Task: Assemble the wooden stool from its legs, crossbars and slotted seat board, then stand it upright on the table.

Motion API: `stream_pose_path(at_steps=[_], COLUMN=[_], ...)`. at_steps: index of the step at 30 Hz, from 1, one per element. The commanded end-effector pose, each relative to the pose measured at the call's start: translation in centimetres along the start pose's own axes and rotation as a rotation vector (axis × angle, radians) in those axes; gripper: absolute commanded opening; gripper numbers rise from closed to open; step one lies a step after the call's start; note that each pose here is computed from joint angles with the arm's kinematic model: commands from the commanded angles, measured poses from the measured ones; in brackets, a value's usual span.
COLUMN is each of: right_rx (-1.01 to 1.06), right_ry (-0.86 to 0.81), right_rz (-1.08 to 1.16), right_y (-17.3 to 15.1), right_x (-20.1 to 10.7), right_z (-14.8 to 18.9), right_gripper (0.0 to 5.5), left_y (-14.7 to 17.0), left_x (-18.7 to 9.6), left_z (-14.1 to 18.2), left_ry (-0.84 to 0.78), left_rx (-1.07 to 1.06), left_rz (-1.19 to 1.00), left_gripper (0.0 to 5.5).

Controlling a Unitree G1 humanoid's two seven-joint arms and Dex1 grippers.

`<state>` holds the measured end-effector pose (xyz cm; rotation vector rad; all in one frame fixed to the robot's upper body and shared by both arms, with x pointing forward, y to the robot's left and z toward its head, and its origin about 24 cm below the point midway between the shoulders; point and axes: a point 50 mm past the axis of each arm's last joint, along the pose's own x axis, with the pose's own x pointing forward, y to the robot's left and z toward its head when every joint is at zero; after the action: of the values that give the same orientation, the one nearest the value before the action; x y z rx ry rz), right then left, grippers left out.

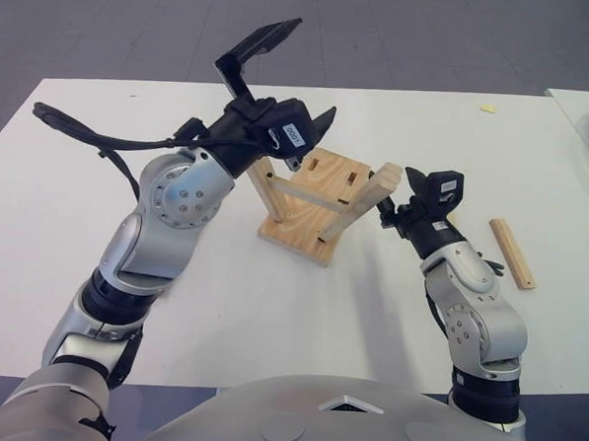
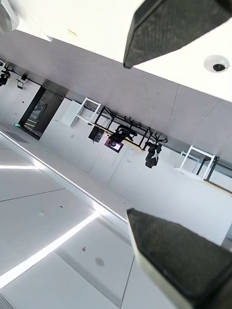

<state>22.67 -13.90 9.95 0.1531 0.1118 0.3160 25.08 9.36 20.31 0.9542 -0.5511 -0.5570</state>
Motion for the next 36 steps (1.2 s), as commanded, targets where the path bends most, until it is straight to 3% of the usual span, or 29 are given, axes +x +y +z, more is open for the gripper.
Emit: stream_pose_path(at_steps=[1,4,6,11,16,20,23,25,26,28,31,36], right_rx=[-0.005,-0.004,-0.005,0.000,0.005,0.007,0.005,0.006,0.006,0.004,0.003,0.008], right_ry=[0.006,0.000,-0.002,0.001,0.001,0.005,0.008,0.009,0.009,0.010,0.010,0.008], right_rz=[0.008,0.013,0.010,0.000,-0.005,-0.003,-0.001,-0.001,-0.001,0.006,0.002,-0.004], right_y=[-0.1,0.0,0.0,0.0,0.1,0.2,0.2,0.2,0.2,0.2,0.1,0.2], right_x=[0.1,0.1,0.1,0.0,0.1,0.0,-0.1,-0.1,-0.1,0.0,-0.1,0.0], right_z=[0.1,0.3,0.3,0.1,0.0,0.0,0.0,0.0,0.0,0.0,0.1,0.0], right_gripper=[3.70,3.70,3.70,3.70,3.70,3.70,3.70,3.70,3.70,3.70,3.70,3.70], left_y=[-6.6,-12.9,-13.3,-10.4,-3.0,1.3,-1.4,-6.4,-9.9,-14.1,-14.2,-10.3], left_x=[-1.0,-4.3,-4.9,-2.1,1.3,1.9,0.9,-0.9,-2.9,-6.4,-6.4,-2.7], left_z=[-2.9,-6.6,-7.6,-6.0,-1.2,1.2,-0.2,-3.1,-5.1,-7.3,-7.6,-5.0], left_ry=[0.124,0.259,0.299,0.193,-0.013,-0.100,-0.017,0.142,0.269,0.396,0.408,0.244], left_rx=[-0.025,-0.014,-0.016,-0.041,-0.114,-0.078,-0.099,-0.112,-0.115,-0.110,-0.149,-0.232], left_rz=[-0.242,-0.474,-0.464,-0.301,-0.005,0.158,0.046,-0.199,-0.404,-0.622,-0.564,-0.308], left_gripper=[5.40,5.40,5.40,5.40,5.40,5.40,5.40,5.40,5.40,5.40,5.40,5.40])
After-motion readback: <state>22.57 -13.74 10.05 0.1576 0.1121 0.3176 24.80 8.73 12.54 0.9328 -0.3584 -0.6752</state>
